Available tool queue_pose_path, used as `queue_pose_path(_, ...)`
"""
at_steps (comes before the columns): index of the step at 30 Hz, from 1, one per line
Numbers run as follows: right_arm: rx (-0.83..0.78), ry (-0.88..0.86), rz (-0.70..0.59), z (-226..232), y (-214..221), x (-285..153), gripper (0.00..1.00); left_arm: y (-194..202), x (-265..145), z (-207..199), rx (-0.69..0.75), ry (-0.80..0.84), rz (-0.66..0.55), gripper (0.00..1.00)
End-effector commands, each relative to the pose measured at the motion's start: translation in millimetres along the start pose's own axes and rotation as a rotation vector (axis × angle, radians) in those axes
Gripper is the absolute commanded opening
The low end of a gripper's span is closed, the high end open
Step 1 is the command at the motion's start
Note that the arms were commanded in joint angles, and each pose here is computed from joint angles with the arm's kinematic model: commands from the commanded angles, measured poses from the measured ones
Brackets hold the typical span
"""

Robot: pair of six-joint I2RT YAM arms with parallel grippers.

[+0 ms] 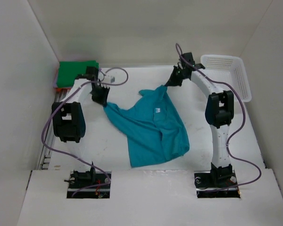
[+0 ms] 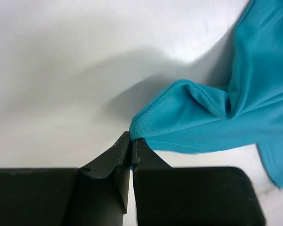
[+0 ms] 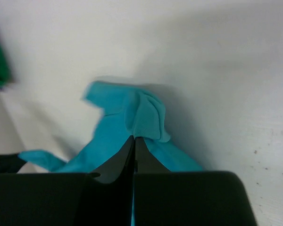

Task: Fold and stack the t-shirts
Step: Flatten out the tshirt

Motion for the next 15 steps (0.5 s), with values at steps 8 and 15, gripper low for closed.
queue_pose_path(8,-0.116,-0.458,-0.725,90.8,-126.1,-258.7,0.00,-151.5,-196.5,18.7,0.250,-0.593,-0.692,0.00)
queue_pose_path(15,-0.211,-0.410,-0.669,65.6,-70.0,-282.4,0.00,-123.7,-205.4,8.8,0.347,-0.720,-0.706,0.00)
Point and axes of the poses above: each gripper's point midway between its finger pads, its own x axis out along the fingers, its own z axis along the line the jaws close on, y = z × x, the point moved 10 cm from there along -x, back along the fingers, and after that the axes turned 2 degrees about -x, right-handed, at the moved point
